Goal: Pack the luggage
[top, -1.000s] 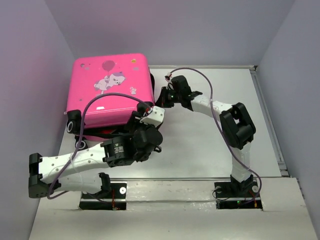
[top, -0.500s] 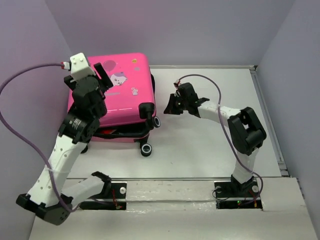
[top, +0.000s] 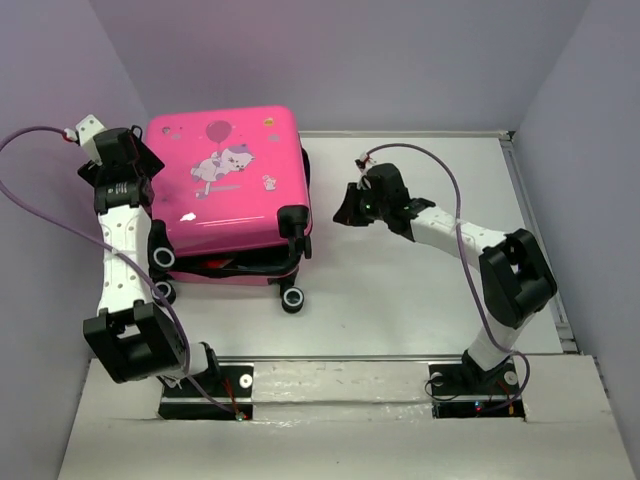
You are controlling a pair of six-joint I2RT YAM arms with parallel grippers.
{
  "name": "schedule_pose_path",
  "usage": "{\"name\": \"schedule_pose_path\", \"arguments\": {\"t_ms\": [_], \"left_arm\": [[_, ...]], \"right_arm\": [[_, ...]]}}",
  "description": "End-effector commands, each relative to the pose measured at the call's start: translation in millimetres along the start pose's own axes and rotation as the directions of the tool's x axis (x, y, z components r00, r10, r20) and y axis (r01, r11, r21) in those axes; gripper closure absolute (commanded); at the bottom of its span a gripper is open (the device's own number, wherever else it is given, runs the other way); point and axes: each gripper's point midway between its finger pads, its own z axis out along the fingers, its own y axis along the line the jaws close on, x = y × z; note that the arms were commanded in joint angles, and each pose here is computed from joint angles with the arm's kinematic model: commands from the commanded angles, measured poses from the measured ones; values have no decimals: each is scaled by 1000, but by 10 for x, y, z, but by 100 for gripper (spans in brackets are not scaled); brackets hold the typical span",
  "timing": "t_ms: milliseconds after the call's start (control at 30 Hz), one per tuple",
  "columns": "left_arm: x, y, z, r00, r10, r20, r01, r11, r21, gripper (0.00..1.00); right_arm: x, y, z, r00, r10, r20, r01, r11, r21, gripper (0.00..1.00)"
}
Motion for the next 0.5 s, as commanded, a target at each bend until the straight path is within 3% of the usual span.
{"name": "schedule_pose_path", "arguments": {"t_ms": [0,33,133,233,467], "left_arm": [[30,-6,227,994,-99,-46,102,991,84,11],[123,-33,275,991,-102,-86,111,988,109,9],[537,-257,336,968,-82,-235,140,961,240,1],[752,-405,280,949,-72,-306,179,924,337,1],[1503,-592,-50,887,-14,-462,252,853,458,1]], "right_arm": [[-149,63,-126,995,-70,66,71,997,-8,84],[-147,61,-129,995,-75,66,75,997,-8,81],[-215,64,-180,994,-82,71,83,996,-14,24],[-359,58,-345,994,-61,96,63,998,-24,4],[-686,119,-823,987,29,160,-3,987,-161,0]]}}
